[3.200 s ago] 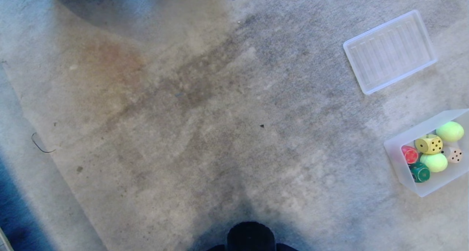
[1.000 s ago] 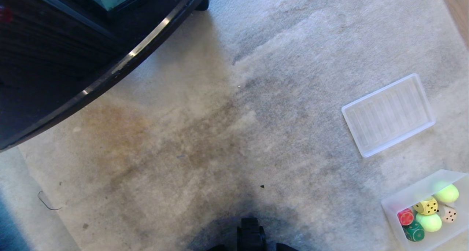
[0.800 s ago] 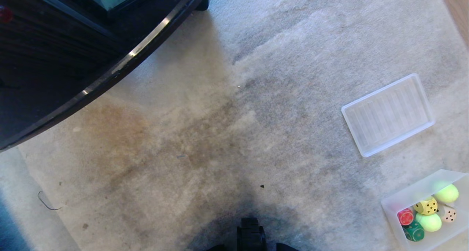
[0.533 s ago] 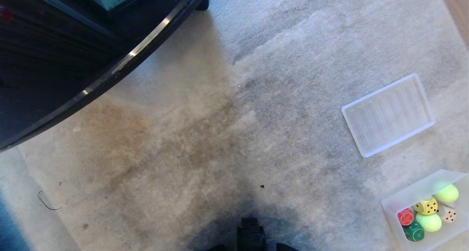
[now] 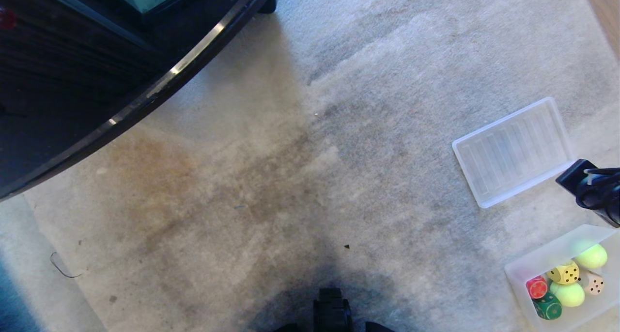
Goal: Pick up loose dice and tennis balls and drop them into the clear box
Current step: Close the lid
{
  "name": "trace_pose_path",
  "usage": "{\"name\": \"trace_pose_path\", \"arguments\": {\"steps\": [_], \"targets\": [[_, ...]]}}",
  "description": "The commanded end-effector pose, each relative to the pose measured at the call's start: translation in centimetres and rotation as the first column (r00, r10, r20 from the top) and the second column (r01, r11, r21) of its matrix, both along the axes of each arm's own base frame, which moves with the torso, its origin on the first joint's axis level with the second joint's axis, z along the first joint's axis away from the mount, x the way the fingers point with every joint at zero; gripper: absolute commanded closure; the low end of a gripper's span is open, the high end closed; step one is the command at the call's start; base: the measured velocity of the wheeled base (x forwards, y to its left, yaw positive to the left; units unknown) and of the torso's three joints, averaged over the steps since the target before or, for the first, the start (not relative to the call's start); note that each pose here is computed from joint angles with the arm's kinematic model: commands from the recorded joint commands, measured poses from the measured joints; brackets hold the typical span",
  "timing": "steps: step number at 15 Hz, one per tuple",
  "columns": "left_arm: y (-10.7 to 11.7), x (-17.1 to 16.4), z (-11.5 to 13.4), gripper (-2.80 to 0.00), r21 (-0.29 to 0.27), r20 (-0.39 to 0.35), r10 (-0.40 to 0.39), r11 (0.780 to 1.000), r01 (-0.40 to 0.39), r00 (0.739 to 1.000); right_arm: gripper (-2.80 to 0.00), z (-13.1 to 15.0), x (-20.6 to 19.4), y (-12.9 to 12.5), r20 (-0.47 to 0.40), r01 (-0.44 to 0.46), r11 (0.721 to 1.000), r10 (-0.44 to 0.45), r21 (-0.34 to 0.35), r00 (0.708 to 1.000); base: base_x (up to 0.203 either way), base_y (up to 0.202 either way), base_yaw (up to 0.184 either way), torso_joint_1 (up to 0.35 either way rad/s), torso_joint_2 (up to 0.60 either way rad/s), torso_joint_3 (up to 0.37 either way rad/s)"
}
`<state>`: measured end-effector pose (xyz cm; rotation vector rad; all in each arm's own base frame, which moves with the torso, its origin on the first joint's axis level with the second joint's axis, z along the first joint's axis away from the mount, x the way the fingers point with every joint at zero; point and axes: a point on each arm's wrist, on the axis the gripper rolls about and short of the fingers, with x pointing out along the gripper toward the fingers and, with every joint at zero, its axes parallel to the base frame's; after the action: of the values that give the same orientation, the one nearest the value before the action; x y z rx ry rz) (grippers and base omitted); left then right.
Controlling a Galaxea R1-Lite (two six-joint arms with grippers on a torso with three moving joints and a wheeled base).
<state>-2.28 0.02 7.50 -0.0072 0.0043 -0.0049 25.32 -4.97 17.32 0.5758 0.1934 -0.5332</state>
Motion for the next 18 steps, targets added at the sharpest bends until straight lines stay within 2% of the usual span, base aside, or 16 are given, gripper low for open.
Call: {"name": "trace_pose_path", "arguments": {"steps": [1,2,3,5,8,11,18], "targets": [[0.0,0.0,0.0,0.0,0.0,0.0,0.0,1.0,0.0,1.0,0.0,-4.0,4.4,-1.2,0.005,-0.009,0.998,0.009,0.064,1.0,0.0,0.0,0.0,0.0,0.0,0.0],[0.0,0.0,0.0,0.0,0.0,0.0,0.0,1.0,0.0,1.0,-0.62,-4.7,5.3,-1.3,0.034,-0.018,0.995,0.015,0.097,0.999,0.0,0.0,0.0,0.0,0.0,0.0],[0.0,0.0,0.0,0.0,0.0,0.0,0.0,1.0,0.0,1.0,-2.8,-5.4,6.0,-1.4,0.042,-0.032,0.991,0.026,0.133,0.999,0.0,0.0,0.0,0.0,0.0,0.0],[0.0,0.0,0.0,0.0,0.0,0.0,0.0,1.0,0.0,1.0,-2.8,-6.6,7.0,-1.4,0.057,-0.076,0.97,0.065,0.23,0.996,0.0,0.0,0.0,0.0,0.0,0.0],[0.0,0.0,0.0,0.0,0.0,0.0,0.0,1.0,0.0,1.0,-2.8,-8.6,7.1,-1.6,0.02,-0.082,0.944,0.08,0.319,0.997,0.0,0.0,0.0,0.0,0.0,0.0],[0.0,0.0,0.0,0.0,0.0,0.0,0.0,1.0,0.0,1.0,-2.8,-9.6,6.9,-2.1,0.021,-0.101,0.898,0.101,0.429,0.995,0.0,0.0,0.0,0.0,0.0,0.0],[0.0,0.0,0.0,0.0,0.0,0.0,0.0,1.0,0.0,1.0,-2.8,-12.0,7.6,-2.7,-0.016,-0.031,0.852,0.046,0.523,0.999,0.0,0.0,0.0,0.0,0.0,0.0]]}}
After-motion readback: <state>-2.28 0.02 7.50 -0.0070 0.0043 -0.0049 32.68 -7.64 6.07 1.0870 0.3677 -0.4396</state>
